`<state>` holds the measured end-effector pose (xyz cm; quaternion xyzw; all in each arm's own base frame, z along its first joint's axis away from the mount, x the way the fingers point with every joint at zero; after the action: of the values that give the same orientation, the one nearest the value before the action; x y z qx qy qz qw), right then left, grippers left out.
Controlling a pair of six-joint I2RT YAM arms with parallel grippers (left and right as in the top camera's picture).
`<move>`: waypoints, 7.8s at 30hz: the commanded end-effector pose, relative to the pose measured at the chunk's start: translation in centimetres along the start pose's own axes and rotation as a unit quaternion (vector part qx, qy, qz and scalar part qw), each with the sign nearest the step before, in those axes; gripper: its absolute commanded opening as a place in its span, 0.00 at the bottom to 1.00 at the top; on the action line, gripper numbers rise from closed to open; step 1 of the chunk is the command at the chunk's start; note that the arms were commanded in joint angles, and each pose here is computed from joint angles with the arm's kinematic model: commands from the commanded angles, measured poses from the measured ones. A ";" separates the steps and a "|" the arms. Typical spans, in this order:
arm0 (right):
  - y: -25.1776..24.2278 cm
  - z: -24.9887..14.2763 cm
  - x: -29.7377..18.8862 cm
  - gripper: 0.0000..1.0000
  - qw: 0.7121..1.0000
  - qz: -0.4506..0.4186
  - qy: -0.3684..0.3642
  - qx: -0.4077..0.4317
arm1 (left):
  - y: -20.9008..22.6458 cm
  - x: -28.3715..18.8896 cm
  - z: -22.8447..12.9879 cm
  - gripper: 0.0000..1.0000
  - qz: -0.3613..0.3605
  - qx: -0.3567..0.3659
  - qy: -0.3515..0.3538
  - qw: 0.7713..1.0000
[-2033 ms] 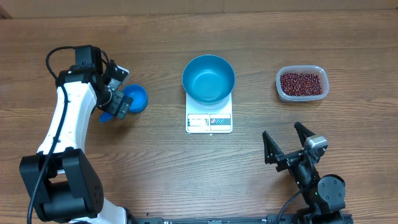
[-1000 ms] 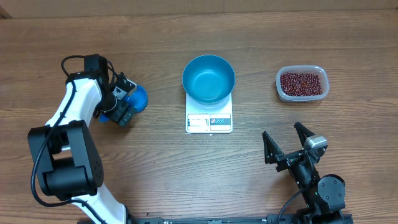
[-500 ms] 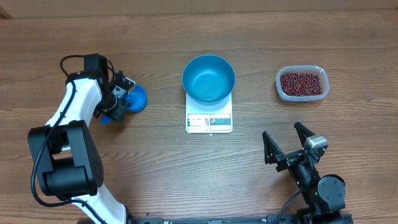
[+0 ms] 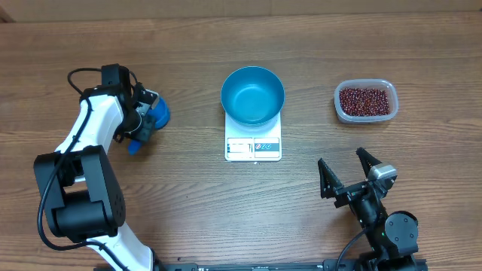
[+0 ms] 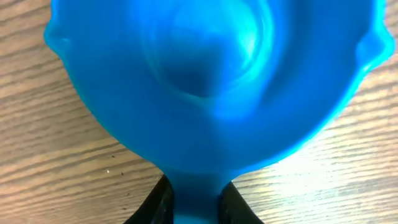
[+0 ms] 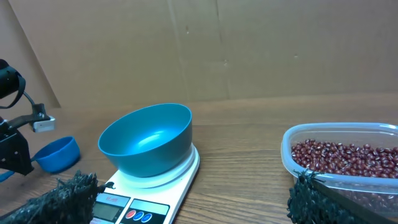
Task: Scoop item into bowl and weigh 150g on scale
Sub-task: 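Lower the left gripper and grasp the blue scoop by its rim, then lift the blue scoop and carry it toward the scale with left gripper, then move the right gripper to the scoop handle and grasp it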
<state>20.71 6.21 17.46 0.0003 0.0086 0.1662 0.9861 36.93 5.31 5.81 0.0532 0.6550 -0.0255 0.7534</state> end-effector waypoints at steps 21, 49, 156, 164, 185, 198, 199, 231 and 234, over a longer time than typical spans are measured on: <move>-0.2 -0.2 0.0 1.00 1.000 -0.005 -0.002 0.002 | -2.1 0.2 -0.1 0.05 -0.072 -0.414 0.028 0.907; -0.2 -0.2 0.0 1.00 1.000 -0.005 -0.002 0.002 | -1.8 0.1 1.5 0.53 -0.082 -0.410 -0.011 0.908; 5.4 4.4 1.4 0.82 0.902 0.174 0.117 0.377 | -31.7 -19.6 2.5 0.04 -0.290 -0.429 -0.078 0.852; 7.1 5.1 5.5 0.82 0.908 0.204 0.151 0.333 | -31.7 -19.6 2.5 0.04 -0.291 -0.436 -0.076 0.848; 9.1 4.1 10.8 0.60 0.894 0.243 0.142 0.347 | -31.6 -19.5 2.5 0.04 -0.290 -0.452 -0.070 0.840; 9.0 5.8 11.3 0.50 0.895 0.247 0.122 0.351 | -31.5 -19.4 2.3 0.04 -0.289 -0.471 -0.058 0.831; 9.0 5.8 11.3 0.49 0.895 0.246 0.122 0.351 | -31.6 -19.4 2.3 0.05 -0.289 -0.471 -0.058 0.831; 8.6 4.9 12.3 0.22 0.890 0.225 0.128 0.375 | -31.8 -19.4 2.0 0.04 -0.292 -0.471 -0.045 0.831; 8.6 4.9 12.3 0.21 0.883 0.223 0.134 0.390 | -31.8 -19.4 2.0 0.04 -0.292 -0.471 -0.045 0.831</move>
<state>29.17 18.11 20.91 0.3487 0.2118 0.3618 0.8383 32.68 -26.95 22.83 -0.4928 0.5425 0.0708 0.6766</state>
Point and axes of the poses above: each gripper's point midway between its finger pads, its own x axis out along the fingers, its own y axis along the line the jaws close on, z = x × y, the point moved 3 cm from there along -x, back along the fingers, and after that the axes turned 11 degrees about -x, right-handed, at the moved point
